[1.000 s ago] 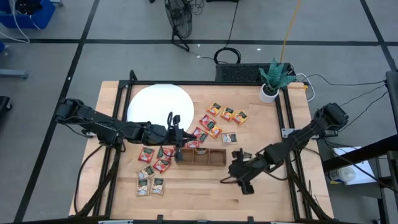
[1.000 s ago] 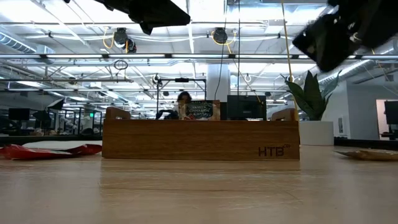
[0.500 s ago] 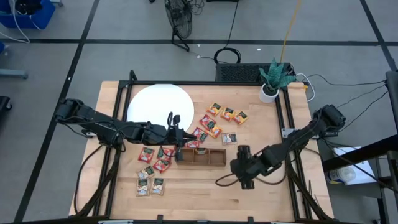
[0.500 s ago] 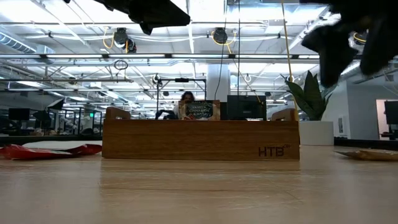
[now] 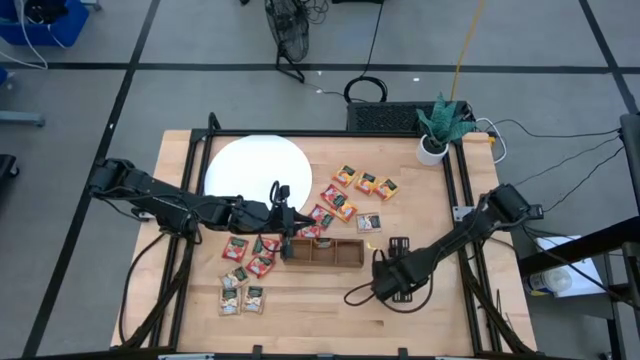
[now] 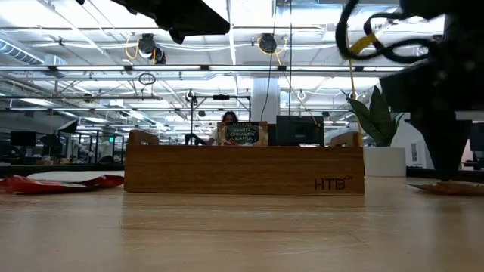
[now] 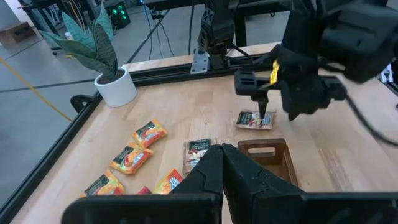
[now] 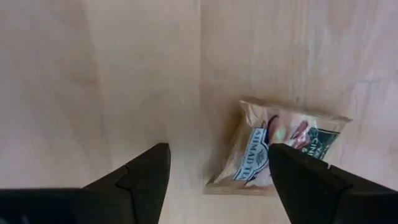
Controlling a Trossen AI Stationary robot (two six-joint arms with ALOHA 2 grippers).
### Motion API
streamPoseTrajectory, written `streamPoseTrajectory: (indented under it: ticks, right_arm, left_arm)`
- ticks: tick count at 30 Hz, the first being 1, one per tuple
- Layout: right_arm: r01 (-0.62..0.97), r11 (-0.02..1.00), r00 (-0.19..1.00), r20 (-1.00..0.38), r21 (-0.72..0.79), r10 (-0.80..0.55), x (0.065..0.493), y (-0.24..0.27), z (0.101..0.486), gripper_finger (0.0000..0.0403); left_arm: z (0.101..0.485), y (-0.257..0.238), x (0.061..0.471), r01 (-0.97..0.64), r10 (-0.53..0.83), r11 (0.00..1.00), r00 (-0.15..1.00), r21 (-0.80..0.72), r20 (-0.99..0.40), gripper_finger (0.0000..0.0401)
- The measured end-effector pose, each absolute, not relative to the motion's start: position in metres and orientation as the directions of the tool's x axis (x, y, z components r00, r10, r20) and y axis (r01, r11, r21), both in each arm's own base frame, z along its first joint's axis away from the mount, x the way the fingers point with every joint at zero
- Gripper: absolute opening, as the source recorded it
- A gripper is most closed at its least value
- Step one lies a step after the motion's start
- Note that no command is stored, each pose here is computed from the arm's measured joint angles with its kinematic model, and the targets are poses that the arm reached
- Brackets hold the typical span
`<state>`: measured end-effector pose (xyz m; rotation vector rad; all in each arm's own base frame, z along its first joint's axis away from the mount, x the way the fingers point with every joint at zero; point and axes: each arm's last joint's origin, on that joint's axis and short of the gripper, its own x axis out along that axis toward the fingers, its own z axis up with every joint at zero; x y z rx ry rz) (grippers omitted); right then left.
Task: Pick & Place Tea
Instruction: Put the brown tea bag into the middle section of the wooden organizer
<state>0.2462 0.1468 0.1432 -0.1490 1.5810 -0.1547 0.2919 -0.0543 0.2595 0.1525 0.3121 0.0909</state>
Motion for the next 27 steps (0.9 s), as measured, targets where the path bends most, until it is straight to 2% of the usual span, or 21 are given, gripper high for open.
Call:
streamPoseTrajectory:
  ticks: [6,9,14,22,27]
  right_arm:
    - [0.034,0.976,-0.062,-0.975,-0.216,-0.214,0.249,0.144,0.134,0.025]
    - [0.073,0.975,-0.07,-0.976,-0.211,-0.206,0.25,0.14,0.134,0.0237]
    - [0.098,0.969,-0.071,-0.973,-0.226,-0.22,0.252,0.131,0.13,0.0172]
    - [0.148,0.972,-0.069,-0.982,-0.184,-0.175,0.245,0.112,0.106,0.0022]
    - [0.094,0.978,-0.056,-0.981,-0.188,-0.183,0.244,0.116,0.105,0.0003]
  left_arm:
    - [0.26,-0.054,0.292,-0.066,0.113,0.984,0.948,0.163,-0.298,0.0017]
    - [0.26,-0.054,0.292,-0.066,0.113,0.984,0.948,0.163,-0.297,0.0017]
    - [0.26,-0.054,0.292,-0.066,0.113,0.984,0.948,0.163,-0.296,0.0017]
    - [0.26,-0.054,0.292,-0.066,0.113,0.985,0.948,0.162,-0.298,0.0017]
    - [0.26,-0.054,0.292,-0.066,0.113,0.985,0.948,0.161,-0.297,0.0017]
